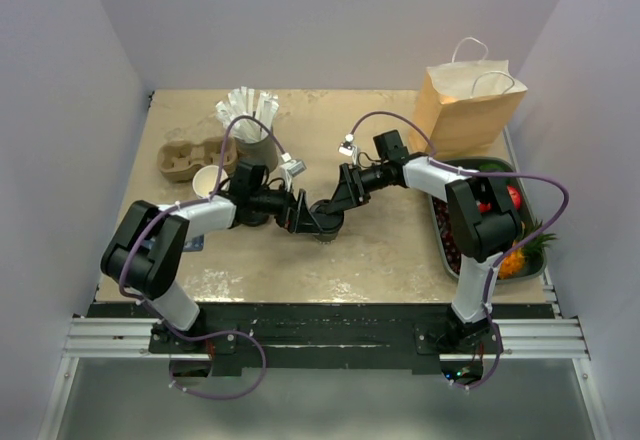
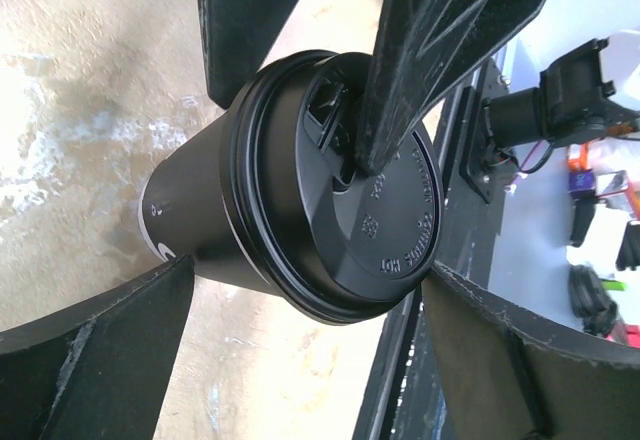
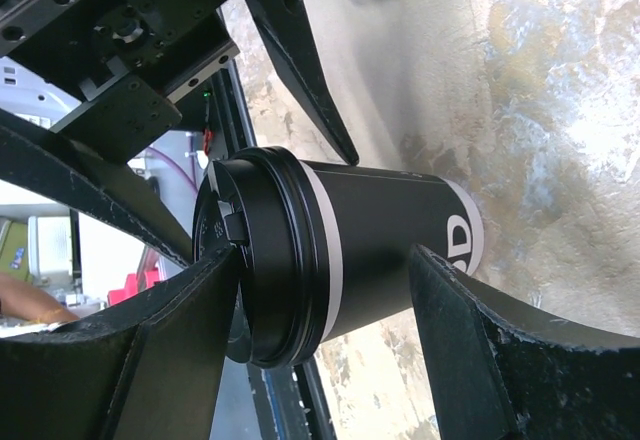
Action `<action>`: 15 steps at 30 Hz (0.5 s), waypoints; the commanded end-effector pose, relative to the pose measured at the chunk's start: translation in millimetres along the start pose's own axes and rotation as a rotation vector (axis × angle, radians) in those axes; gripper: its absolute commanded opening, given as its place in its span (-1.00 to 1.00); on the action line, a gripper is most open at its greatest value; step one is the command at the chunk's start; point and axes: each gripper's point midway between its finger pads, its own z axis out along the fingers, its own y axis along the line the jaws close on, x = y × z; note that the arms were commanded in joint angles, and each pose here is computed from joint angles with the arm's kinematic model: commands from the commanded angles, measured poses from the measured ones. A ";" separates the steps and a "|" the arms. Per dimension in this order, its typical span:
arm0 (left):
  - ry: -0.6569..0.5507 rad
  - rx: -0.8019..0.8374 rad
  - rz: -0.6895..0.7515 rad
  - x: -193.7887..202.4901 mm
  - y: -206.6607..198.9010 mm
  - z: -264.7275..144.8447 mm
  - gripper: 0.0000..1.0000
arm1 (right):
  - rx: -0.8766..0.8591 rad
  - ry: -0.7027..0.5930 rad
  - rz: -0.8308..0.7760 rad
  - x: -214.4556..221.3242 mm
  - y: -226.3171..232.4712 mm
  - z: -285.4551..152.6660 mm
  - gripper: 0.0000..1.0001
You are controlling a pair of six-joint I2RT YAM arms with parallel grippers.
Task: Pack the takeout coffee
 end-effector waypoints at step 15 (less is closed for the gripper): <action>0.151 -0.365 0.043 32.8 79.7 -1.7 0.89 | 0.030 0.014 0.015 8.4 -11.2 4.6 0.39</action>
